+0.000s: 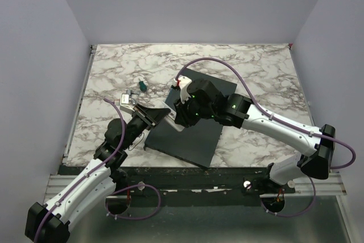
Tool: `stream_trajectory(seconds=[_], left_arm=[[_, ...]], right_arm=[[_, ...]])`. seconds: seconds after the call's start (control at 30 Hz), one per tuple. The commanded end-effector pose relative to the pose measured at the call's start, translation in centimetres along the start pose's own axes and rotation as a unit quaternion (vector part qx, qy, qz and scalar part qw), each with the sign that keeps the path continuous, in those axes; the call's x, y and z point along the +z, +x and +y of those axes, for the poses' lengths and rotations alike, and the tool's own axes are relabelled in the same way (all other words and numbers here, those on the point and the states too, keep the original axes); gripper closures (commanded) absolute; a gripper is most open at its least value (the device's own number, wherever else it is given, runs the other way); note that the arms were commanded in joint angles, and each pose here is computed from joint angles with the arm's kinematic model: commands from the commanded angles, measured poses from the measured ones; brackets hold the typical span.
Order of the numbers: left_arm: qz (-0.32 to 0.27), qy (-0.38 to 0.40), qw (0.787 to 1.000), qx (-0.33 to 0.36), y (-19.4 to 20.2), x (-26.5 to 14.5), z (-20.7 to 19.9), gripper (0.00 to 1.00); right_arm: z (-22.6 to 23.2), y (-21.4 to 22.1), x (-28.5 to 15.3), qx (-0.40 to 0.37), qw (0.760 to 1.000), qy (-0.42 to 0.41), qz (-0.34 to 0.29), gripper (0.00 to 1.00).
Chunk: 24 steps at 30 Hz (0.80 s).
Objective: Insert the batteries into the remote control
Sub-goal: Load the battery cover into the remote control.
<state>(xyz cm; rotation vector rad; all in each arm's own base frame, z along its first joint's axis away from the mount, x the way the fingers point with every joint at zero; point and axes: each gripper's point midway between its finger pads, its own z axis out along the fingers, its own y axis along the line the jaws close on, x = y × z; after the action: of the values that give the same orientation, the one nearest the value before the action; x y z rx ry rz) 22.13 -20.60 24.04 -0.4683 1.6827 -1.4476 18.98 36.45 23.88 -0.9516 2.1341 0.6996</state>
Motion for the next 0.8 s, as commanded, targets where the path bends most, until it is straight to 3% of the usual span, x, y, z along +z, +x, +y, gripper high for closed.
stream_trajectory(seconds=[0.0, 0.53, 0.77], left_arm=[[0.001, 0.035, 0.999, -0.005, -0.15, -0.14, -1.88, 1.0], [0.007, 0.043, 0.999, -0.015, -0.01, -0.17, -2.37, 1.0], [0.004, 0.045, 0.999, -0.025, 0.05, -0.09, -2.08, 1.0]], right_arm=[[-0.07, -0.35, 0.55, -0.011, 1.0, 0.005, -0.002, 0.99], [-0.87, 0.15, 1.41, -0.023, 0.999, 0.024, 0.006, 0.96], [-0.99, -0.01, 1.28, -0.024, 0.999, 0.026, -0.002, 0.78]])
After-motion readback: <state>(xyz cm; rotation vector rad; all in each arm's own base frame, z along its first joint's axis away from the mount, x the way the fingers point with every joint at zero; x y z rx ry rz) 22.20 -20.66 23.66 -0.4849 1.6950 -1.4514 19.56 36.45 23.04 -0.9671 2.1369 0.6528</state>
